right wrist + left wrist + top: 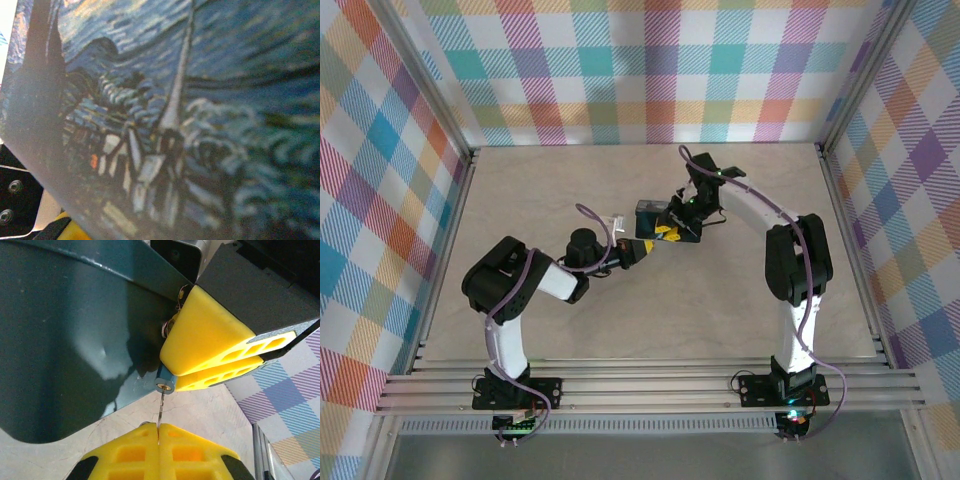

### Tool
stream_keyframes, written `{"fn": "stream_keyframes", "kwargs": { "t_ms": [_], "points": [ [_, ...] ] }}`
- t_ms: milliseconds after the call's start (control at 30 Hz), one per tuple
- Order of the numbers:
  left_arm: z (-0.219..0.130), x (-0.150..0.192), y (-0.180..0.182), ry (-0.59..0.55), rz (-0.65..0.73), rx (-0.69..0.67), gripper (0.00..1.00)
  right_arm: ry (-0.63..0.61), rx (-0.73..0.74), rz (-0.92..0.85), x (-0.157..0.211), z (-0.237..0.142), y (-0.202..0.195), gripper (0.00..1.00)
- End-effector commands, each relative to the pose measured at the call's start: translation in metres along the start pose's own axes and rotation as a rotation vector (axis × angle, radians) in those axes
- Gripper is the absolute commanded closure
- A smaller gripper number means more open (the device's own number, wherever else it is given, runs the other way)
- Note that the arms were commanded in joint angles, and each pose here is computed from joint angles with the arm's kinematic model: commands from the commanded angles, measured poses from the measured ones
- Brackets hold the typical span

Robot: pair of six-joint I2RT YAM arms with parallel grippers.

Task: Unlock the padlock with the key

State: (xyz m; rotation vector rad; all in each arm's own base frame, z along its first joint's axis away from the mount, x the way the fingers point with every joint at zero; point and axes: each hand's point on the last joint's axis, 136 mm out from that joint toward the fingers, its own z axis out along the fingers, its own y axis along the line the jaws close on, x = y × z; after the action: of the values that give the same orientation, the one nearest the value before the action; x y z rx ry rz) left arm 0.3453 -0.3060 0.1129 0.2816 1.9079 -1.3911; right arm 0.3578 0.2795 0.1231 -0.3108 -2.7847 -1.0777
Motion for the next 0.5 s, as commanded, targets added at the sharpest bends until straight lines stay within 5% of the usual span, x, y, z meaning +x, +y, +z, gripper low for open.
{"fn": "stream_keyframes", "kwargs": {
  "t_ms": [0, 467],
  "points": [
    [0.005, -0.019, -0.013, -0.049, 0.055, 0.063, 1.0, 0.052, -0.071, -0.011, 0.019, -0.013, 0.02, 1.0],
    [0.014, -0.027, -0.016, -0.065, 0.023, 0.103, 1.0, 0.108, -0.084, -0.017, 0.032, -0.015, 0.021, 1.0]
  ]
}}
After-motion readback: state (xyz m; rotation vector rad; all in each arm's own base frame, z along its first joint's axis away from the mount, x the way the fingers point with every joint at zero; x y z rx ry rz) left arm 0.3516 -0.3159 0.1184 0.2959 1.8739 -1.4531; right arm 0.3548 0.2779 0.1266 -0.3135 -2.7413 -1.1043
